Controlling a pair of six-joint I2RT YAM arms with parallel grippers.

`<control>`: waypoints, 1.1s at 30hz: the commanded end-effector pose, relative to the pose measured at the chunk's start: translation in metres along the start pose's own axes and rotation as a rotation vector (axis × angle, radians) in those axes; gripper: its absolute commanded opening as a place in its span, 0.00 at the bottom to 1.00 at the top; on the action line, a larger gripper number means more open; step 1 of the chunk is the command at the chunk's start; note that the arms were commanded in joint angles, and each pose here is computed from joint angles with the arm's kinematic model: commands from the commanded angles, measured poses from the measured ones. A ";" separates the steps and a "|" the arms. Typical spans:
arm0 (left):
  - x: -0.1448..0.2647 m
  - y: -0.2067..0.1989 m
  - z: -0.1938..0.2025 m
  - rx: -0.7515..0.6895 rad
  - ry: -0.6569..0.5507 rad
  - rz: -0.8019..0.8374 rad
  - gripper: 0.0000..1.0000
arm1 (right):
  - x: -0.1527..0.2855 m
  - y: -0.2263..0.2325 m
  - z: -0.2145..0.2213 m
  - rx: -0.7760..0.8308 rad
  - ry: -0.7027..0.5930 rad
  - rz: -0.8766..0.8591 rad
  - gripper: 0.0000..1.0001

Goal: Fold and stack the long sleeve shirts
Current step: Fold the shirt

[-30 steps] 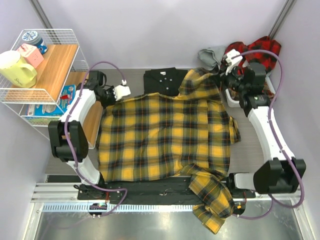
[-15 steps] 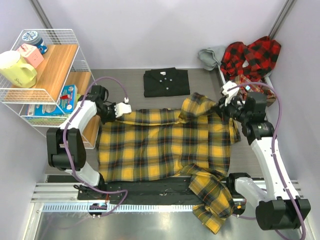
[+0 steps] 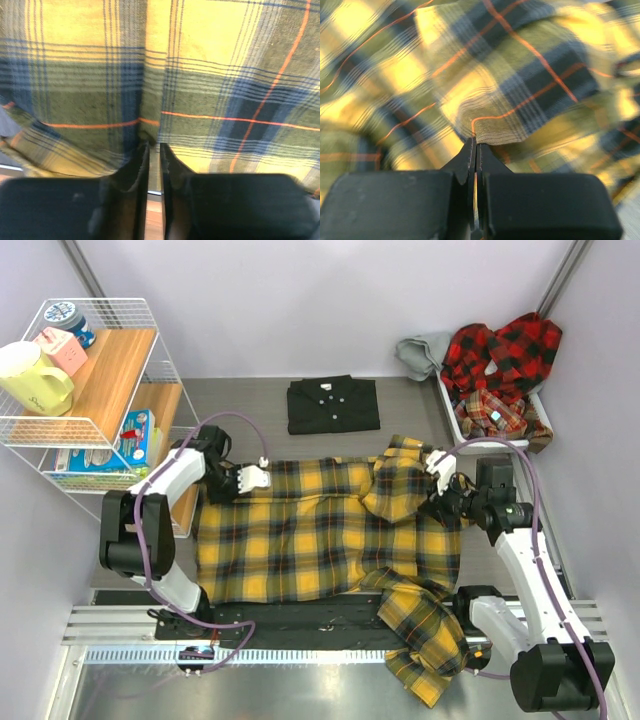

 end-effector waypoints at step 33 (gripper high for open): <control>0.054 0.050 -0.103 0.362 -0.511 -0.245 0.63 | -0.100 -0.126 -0.071 -0.551 0.203 0.284 0.79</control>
Point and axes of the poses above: each gripper's point midway between its finger pads, its own x axis back along the fingers, its own y axis along the line the jaws close on, z = x × y, the point moved 10 cm from there along x, back along the fingers, and after that the axes turned 15 degrees about -x, right-handed, at the moved point
